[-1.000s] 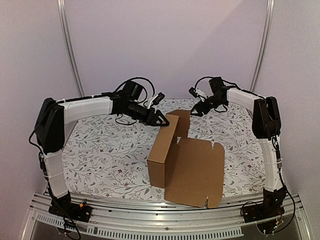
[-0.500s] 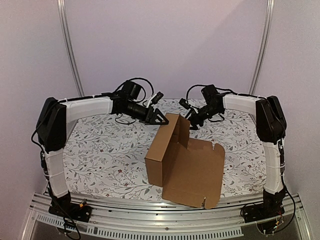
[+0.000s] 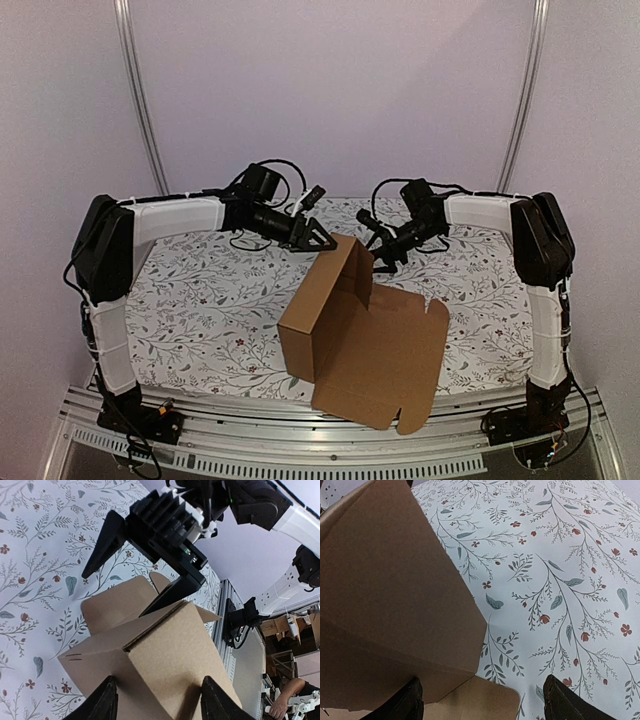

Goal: Fold the paper box

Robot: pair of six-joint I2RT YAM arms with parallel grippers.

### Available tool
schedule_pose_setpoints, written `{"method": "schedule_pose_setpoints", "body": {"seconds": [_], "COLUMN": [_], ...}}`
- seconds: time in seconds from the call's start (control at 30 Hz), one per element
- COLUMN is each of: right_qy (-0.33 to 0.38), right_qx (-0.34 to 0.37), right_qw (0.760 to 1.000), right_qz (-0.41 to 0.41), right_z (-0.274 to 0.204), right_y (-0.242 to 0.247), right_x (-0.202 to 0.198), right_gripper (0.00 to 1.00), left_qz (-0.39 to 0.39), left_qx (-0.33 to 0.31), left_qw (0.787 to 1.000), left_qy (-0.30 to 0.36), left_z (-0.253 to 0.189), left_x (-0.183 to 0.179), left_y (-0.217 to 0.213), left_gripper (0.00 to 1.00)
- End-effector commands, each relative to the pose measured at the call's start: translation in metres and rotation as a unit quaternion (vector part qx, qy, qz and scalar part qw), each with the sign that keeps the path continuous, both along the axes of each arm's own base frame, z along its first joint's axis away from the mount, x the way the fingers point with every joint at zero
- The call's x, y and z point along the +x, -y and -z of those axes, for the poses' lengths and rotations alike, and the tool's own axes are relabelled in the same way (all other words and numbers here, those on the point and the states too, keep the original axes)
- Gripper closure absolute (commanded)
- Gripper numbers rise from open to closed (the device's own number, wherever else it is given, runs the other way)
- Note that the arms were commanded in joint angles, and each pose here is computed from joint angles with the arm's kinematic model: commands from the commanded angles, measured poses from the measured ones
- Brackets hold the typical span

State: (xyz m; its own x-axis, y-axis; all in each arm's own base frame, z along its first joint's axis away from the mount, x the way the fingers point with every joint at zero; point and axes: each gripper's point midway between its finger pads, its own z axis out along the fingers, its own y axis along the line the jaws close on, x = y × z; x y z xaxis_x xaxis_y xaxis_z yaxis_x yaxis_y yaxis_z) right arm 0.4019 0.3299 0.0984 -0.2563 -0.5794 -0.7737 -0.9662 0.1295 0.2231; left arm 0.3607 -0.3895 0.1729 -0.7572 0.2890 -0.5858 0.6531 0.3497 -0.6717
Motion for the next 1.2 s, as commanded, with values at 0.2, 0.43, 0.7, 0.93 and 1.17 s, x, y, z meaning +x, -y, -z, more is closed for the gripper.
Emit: {"method": "schedule_pose_setpoints", "body": {"seconds": [0.2,0.43,0.7,0.93,1.17], "right_qy": [0.000,-0.025,-0.012,0.009,0.010], "right_qx": [0.012,0.043,0.009,0.025,0.044], "right_qw": [0.997,0.998,0.999,0.999,0.998], "right_qz": [-0.073,-0.035,0.050,0.044,0.034], "right_z": [-0.023,-0.027,-0.011,-0.023,-0.022], "right_y": [0.001,-0.020,-0.030,-0.030,-0.063], "right_x": [-0.040,-0.040,-0.038,-0.044,-0.032], "right_gripper": [0.19,0.19,0.19,0.20,0.24], "left_qz": [0.012,0.027,0.028,0.036,0.043], "left_qx": [0.003,0.009,0.063,0.064,0.008], "left_qw": [1.000,0.999,0.996,0.996,0.995], "left_qy": [-0.024,-0.044,-0.049,-0.060,-0.092], "left_z": [0.013,0.020,0.037,0.037,0.029], "left_x": [-0.007,-0.020,-0.037,-0.047,-0.048], "left_y": [-0.004,-0.001,-0.012,-0.016,-0.004], "left_gripper": [0.44,0.47,0.47,0.47,0.46]}}
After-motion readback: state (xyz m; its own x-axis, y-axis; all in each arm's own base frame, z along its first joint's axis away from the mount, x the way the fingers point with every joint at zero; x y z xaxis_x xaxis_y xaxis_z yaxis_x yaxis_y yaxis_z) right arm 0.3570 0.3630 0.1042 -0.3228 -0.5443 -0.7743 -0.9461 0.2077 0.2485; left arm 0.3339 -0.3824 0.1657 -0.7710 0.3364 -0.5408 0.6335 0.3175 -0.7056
